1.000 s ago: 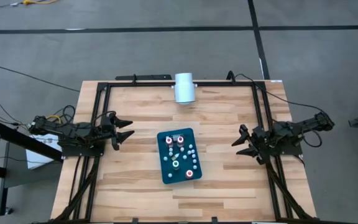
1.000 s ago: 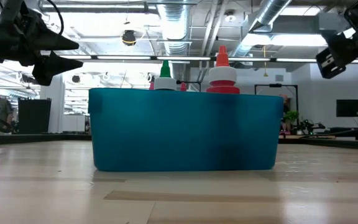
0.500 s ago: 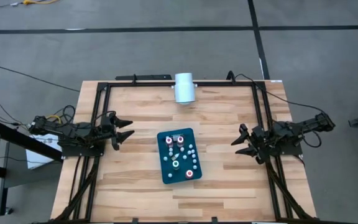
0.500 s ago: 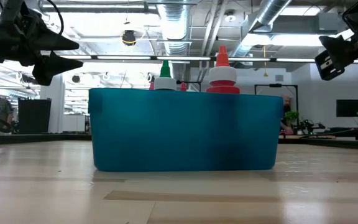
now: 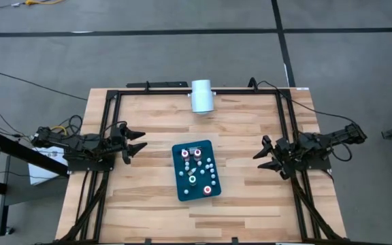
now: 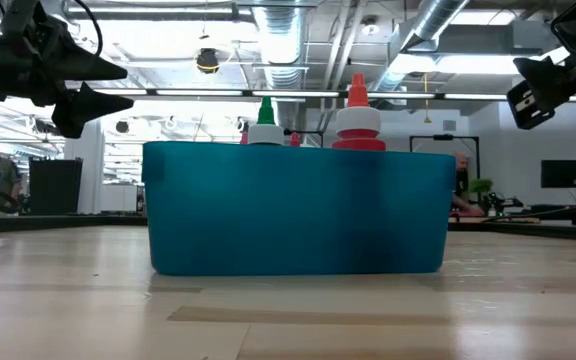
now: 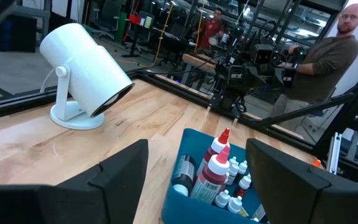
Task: Pick & Place food coloring
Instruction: Return to Home Position
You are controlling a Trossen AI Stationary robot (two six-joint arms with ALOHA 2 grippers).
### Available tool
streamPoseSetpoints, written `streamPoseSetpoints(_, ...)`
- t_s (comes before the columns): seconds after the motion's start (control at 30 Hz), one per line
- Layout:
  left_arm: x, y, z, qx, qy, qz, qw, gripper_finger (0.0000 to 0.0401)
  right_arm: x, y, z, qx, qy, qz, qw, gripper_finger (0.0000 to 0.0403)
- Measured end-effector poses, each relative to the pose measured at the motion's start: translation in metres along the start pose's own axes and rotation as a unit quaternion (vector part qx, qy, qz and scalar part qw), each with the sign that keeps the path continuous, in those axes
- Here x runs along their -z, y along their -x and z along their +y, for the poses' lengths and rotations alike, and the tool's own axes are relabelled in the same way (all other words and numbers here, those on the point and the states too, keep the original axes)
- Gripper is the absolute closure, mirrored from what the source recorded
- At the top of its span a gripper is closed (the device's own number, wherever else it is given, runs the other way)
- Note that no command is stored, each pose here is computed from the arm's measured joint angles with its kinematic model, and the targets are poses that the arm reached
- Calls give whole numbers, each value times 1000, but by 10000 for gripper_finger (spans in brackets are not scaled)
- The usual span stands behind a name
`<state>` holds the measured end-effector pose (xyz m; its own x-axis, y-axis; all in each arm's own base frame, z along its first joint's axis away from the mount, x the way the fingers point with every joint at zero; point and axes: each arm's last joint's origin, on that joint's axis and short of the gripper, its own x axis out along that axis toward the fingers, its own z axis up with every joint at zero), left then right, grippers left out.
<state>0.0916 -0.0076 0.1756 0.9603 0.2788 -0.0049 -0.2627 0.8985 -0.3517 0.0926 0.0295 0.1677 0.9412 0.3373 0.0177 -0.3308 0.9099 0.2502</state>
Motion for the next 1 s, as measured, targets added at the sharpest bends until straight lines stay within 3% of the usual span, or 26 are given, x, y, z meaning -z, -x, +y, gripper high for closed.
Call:
streamPoseSetpoints(0.73,0,0,0,-4,-7,-1,1000,139,0,0,0,0,0,1,1000,221)
streamPoseSetpoints(1.0,0,0,1,-18,-77,-5,997,139,0,0,0,0,0,1,1000,221)
